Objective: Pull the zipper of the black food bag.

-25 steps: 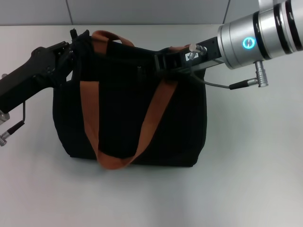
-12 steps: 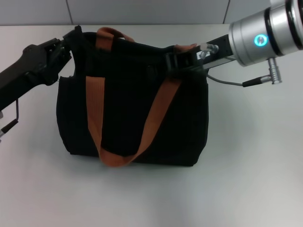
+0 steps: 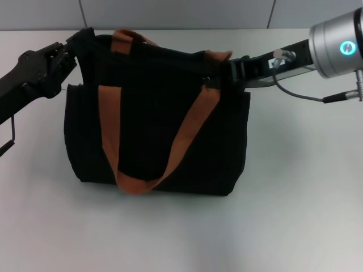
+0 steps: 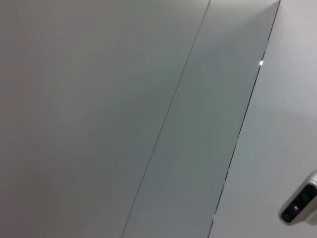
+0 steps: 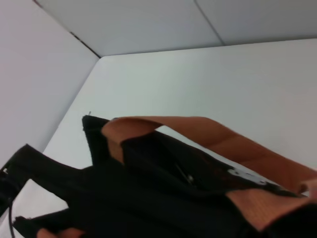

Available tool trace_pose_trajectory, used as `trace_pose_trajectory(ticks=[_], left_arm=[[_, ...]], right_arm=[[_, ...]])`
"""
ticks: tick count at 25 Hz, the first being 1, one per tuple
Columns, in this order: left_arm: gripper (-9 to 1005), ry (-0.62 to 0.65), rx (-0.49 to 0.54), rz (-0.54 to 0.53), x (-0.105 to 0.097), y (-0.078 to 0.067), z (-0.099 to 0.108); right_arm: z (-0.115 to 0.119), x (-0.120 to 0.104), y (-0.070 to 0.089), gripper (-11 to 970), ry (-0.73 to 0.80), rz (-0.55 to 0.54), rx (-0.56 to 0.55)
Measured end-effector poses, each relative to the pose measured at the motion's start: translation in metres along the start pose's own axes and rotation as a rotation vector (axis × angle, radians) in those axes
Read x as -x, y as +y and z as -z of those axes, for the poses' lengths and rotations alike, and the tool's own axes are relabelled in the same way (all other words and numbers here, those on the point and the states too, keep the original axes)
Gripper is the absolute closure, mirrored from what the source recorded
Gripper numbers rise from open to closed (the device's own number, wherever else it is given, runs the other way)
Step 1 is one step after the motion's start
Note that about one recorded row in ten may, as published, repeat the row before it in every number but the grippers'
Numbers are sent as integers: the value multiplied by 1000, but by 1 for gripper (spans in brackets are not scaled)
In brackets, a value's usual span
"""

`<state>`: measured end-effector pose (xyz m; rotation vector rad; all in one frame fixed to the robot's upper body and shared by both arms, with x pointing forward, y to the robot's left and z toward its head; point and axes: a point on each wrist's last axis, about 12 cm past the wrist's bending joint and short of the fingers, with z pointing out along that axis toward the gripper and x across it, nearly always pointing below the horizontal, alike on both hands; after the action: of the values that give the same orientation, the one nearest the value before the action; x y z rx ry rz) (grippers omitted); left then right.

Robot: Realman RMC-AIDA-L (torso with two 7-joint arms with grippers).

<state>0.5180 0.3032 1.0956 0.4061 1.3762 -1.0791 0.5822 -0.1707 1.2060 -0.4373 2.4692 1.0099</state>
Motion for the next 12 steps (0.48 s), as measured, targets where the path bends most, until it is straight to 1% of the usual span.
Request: trace_pose_trajectory(ticks=[2,3,6,10,12], left_arm=[[818,-4,5,-2,1,1,1],[818,-5,8,-3,2,1,2],[818,-6,8,-3,2,1,2],[817,-6,10,-3,1,1,3],[816,-6,10,-2,1,1,3]], right_arm=[[4,-2,-3,959,-8,-8,-7],[9,-3,-8,959,-14,-17,-23],[11,-4,-9,959,-17,-19,-28],[13,-5,-7,962,-17,-13,-17],[16,-6,-5,961,-24,-1,20]])
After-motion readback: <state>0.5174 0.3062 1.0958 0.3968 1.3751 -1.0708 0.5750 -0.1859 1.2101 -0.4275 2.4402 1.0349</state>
